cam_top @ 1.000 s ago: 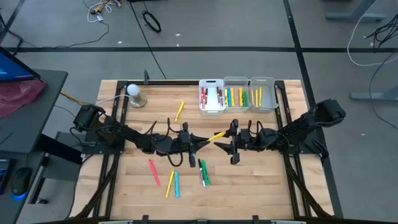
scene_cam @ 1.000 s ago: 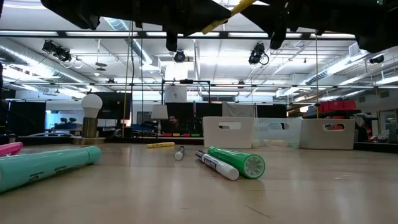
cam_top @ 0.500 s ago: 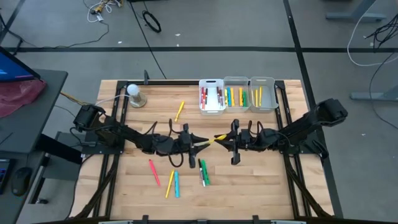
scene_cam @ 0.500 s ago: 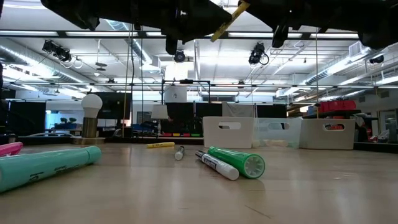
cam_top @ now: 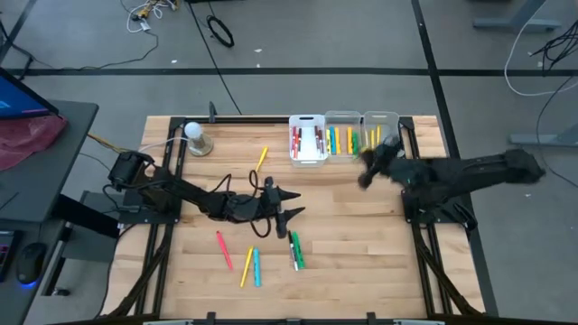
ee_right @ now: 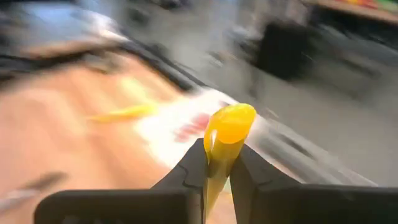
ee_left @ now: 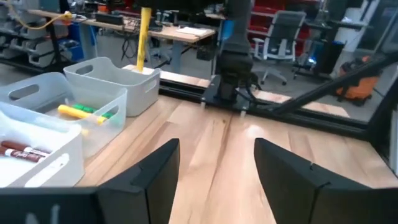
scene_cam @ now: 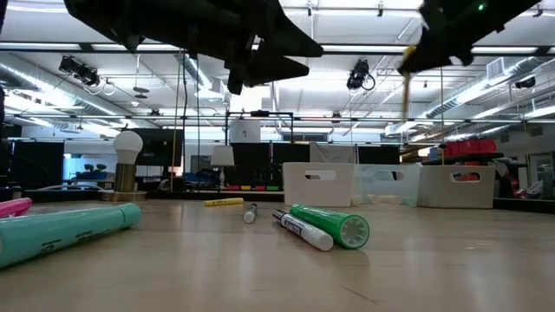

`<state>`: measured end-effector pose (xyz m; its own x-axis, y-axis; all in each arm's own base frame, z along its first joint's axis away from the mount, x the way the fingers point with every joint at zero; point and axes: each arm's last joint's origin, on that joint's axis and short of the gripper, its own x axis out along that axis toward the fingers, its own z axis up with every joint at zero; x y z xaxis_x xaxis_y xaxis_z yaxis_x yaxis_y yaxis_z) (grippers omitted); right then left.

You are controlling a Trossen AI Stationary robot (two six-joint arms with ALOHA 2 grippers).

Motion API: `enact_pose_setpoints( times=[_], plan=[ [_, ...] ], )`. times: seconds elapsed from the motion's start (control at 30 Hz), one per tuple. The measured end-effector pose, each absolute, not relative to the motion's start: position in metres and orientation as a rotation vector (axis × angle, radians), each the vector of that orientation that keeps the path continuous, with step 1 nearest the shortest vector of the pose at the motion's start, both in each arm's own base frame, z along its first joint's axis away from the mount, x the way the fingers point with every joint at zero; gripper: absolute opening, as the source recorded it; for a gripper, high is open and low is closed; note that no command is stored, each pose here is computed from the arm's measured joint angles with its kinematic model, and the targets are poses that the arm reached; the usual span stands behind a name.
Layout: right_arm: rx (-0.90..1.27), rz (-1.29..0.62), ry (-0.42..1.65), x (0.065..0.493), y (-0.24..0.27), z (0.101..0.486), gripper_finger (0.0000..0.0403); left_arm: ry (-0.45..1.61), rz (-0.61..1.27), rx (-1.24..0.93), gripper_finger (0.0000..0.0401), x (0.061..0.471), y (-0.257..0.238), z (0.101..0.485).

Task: Pick & Place Markers
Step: Put the yellow pen into the gray bin

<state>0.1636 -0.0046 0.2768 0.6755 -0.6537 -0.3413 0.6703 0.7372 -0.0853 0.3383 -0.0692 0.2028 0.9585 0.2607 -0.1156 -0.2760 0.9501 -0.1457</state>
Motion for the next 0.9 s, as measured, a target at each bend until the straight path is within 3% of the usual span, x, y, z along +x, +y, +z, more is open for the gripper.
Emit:
enact_pose_setpoints(
  times=[0.13,0.43,0.67,0.9],
  plan=[
    [0.124,-0.951,0.545,0.143,-0.043,0.281,0.0037,0.104,0.297,-0.185,0.0215,0.341,-0.062,0.199],
    [0.310,-1.105,0.752,0.132,-0.138,0.245,0.0038,0.094,0.308,-0.203,0.0209,0.341,-0.058,0.200],
    [0.575,-1.066,0.846,0.124,-0.185,0.207,0.0038,0.094,0.308,-0.200,0.0209,0.341,-0.058,0.200],
    [0.639,-1.084,0.928,0.127,-0.199,0.182,0.0039,0.094,0.308,-0.200,0.0209,0.341,-0.058,0.200]
  ],
)
